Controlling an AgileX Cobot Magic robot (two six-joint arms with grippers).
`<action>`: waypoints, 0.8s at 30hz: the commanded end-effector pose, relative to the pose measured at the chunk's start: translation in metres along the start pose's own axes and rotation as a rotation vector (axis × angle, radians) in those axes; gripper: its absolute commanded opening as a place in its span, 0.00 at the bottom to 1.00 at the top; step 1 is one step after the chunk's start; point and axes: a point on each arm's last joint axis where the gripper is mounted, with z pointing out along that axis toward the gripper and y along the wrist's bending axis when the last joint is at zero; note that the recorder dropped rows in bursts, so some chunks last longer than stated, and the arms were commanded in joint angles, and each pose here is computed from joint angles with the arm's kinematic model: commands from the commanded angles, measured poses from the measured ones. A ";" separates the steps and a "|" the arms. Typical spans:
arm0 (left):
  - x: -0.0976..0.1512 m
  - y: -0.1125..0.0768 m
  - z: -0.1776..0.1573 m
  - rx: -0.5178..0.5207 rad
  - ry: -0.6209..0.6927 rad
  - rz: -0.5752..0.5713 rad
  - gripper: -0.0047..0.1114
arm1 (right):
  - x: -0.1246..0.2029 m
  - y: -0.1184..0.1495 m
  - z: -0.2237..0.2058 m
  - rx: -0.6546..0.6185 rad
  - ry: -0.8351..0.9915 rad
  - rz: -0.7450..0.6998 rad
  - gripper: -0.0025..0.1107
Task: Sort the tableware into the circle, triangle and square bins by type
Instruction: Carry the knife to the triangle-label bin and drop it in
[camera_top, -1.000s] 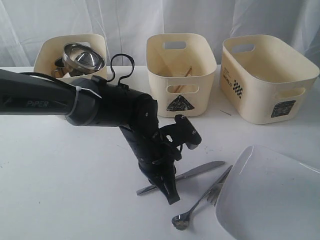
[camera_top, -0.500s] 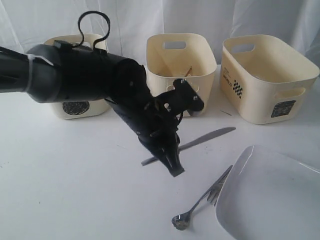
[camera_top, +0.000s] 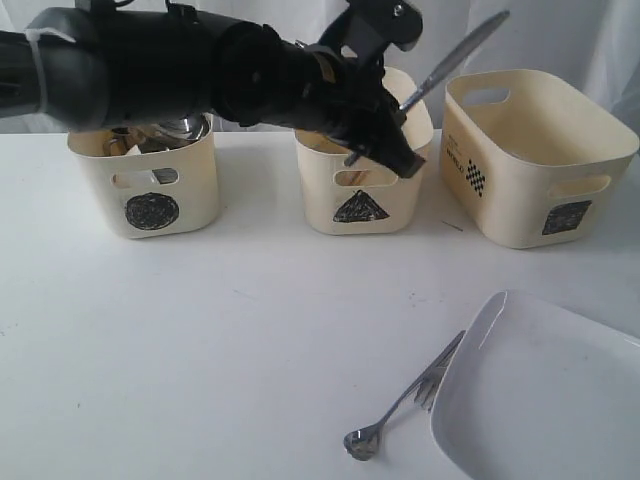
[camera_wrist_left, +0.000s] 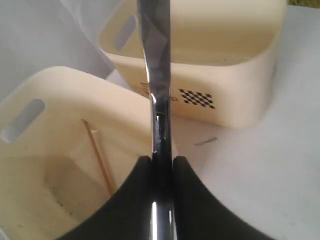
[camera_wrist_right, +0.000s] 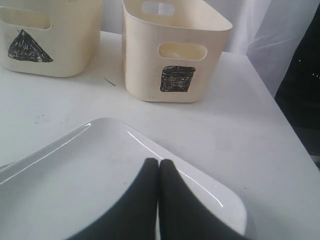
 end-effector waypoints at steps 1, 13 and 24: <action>-0.003 0.024 0.013 -0.086 -0.100 -0.029 0.04 | 0.001 0.000 0.000 0.000 -0.006 0.000 0.02; 0.017 0.062 0.074 -0.169 -0.115 -0.023 0.04 | 0.001 0.000 0.000 0.000 -0.006 0.000 0.02; 0.025 0.075 0.074 -0.182 -0.090 -0.059 0.43 | 0.001 0.000 0.000 -0.001 -0.006 0.002 0.02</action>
